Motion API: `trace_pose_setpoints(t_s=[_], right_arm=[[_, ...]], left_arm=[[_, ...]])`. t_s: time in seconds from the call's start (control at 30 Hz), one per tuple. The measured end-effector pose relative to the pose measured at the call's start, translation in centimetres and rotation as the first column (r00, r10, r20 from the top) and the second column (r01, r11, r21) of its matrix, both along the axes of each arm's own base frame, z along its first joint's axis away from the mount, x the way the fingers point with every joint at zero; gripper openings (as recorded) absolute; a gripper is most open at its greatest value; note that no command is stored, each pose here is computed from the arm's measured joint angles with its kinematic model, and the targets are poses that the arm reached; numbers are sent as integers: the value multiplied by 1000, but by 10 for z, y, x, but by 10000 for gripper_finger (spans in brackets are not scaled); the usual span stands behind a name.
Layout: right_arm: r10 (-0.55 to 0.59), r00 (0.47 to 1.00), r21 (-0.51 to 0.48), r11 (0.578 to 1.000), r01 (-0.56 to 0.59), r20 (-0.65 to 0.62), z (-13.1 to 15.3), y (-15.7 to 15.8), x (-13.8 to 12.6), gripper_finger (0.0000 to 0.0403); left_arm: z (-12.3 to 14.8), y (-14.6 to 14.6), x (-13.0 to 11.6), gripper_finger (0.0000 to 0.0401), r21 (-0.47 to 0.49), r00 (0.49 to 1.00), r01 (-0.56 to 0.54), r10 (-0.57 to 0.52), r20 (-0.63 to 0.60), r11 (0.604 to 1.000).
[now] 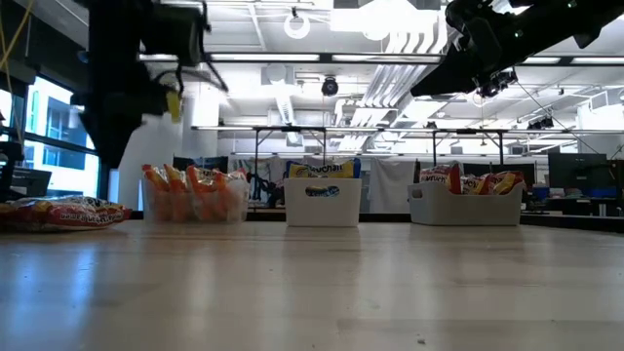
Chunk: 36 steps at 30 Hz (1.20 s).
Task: Sort Maruchan noodles
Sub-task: Put the red noodle pack into the gray bin
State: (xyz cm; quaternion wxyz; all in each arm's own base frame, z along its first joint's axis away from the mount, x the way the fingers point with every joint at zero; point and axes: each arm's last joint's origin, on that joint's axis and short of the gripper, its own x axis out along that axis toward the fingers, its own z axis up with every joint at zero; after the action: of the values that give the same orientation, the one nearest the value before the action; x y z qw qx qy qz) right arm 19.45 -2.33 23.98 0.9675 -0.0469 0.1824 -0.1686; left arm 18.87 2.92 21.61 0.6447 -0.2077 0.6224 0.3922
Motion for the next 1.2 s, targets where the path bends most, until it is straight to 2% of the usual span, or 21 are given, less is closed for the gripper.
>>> trace_pose_setpoints(t_s=[0.13,0.27,0.43,0.6,0.77,0.87,0.97,1.03,1.1,1.2], right_arm=[[0,1000,0,1000,0,0,0,0,0,0],[0,1000,0,1000,0,0,0,0,0,0],[0,1000,0,1000,0,1,0,0,0,0],[0,1000,0,1000,0,1,0,0,0,0],[0,1000,0,1000,0,1,0,0,0,0],[0,1000,0,1000,0,1,0,0,0,0],[-3,1000,0,1000,3,1,0,0,0,0],[-13,1000,11,1000,12,5,0,0,0,0],[-20,1000,46,999,19,13,0,0,0,0],[-63,997,152,987,56,42,-2,0,1,4]], left_arm=[[-26,10,-3,148,-26,989,-82,78,-125,996],[-48,20,-2,187,-44,968,-44,31,-250,998],[-71,30,1,198,-151,946,7,-55,-319,989],[-77,32,1,159,-204,925,55,-127,-357,977],[-69,32,-1,71,-221,933,80,-150,-326,972],[-58,30,-2,16,-238,965,86,-140,-220,967],[-44,28,0,8,-245,994,101,-110,-26,964],[-37,26,1,7,-231,990,102,-76,120,968],[-35,25,1,2,-200,963,99,-43,265,975],[-37,25,7,1,-143,869,65,14,494,988]])
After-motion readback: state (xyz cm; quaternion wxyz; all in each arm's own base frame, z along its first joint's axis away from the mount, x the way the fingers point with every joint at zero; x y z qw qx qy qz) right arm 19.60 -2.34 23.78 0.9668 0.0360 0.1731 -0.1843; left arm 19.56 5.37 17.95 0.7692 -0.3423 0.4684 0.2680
